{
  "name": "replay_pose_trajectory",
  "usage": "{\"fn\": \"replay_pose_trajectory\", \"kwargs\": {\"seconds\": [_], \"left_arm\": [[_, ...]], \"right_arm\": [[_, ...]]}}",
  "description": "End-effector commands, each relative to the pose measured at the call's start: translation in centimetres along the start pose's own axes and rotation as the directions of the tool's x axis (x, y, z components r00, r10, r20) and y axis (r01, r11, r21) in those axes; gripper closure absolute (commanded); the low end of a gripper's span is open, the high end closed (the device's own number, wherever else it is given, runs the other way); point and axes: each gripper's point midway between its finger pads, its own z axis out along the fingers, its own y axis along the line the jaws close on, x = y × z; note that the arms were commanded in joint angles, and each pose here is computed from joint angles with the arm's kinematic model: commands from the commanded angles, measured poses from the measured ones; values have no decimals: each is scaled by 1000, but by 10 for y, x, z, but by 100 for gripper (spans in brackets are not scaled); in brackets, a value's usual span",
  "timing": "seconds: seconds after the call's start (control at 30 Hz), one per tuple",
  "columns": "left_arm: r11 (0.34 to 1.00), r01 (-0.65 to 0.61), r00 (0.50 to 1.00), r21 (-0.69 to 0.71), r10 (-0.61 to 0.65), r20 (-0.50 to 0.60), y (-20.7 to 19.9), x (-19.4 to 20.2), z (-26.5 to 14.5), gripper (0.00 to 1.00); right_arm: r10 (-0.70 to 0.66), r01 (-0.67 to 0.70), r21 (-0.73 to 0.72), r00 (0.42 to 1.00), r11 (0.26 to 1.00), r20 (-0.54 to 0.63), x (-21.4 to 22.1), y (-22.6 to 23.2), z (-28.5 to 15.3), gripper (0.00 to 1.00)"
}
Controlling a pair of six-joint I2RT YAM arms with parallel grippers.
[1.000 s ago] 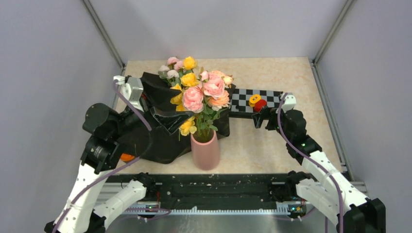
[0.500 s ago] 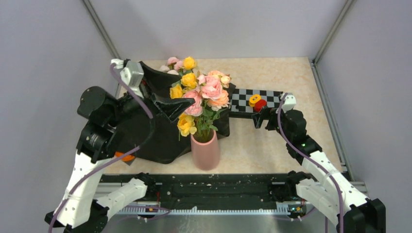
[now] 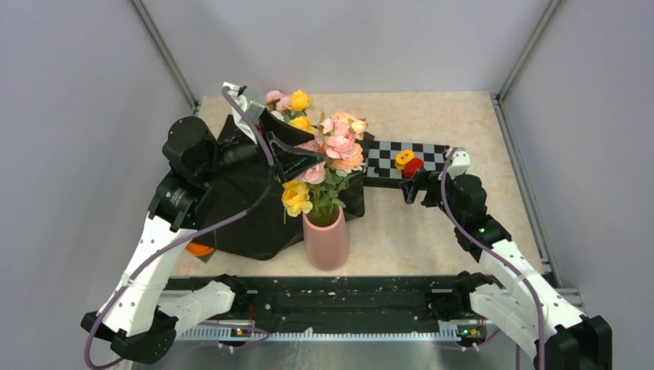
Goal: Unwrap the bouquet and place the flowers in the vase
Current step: Pick up the fake flower from the wrapping paper.
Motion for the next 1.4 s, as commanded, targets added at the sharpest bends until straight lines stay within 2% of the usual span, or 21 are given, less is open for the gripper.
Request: {"fn": "replay_pose_trajectory", "kwargs": {"seconds": [0.0,0.1,0.4,0.6,0.7,0.73,0.83,0.9,1.2,1.37], "left_arm": [[999,-15,1000,42,15,-17,-11,10,-7,40],[1000,-8,999,26,9,-45,-10,25,-13,45],[998,50,992,-27,-53,-113,-5,68,-27,51],[998,42,994,-44,-46,-102,-6,68,-30,50],[999,30,996,-43,-33,-86,-7,60,-30,44],[999,24,997,-43,-27,-78,-7,56,-30,38],[999,2,999,-37,-4,-51,-10,43,-29,10],[999,-24,999,-35,23,-26,-14,30,-31,2],[994,-105,993,25,104,63,-40,-29,-33,1],[989,-112,991,-94,118,64,-19,-51,-29,1]], "right_arm": [[6,-5,-5,999,1000,54,-14,0,-1,3],[7,-6,-4,998,1000,55,-15,-1,-1,4],[7,-7,-4,999,1000,52,-14,-1,-1,4],[7,-7,-3,999,1000,53,-14,-1,-1,4],[9,-9,-2,999,1000,54,-14,-1,-1,4],[8,-8,-2,999,1000,53,-14,-1,0,4],[8,-8,-2,998,1000,55,-15,-1,-1,4],[7,-7,-3,998,1000,55,-15,-1,-1,4],[8,-8,-1,999,1000,53,-14,-2,-1,4],[8,-8,-1,999,1000,52,-13,-2,-1,4]]}}
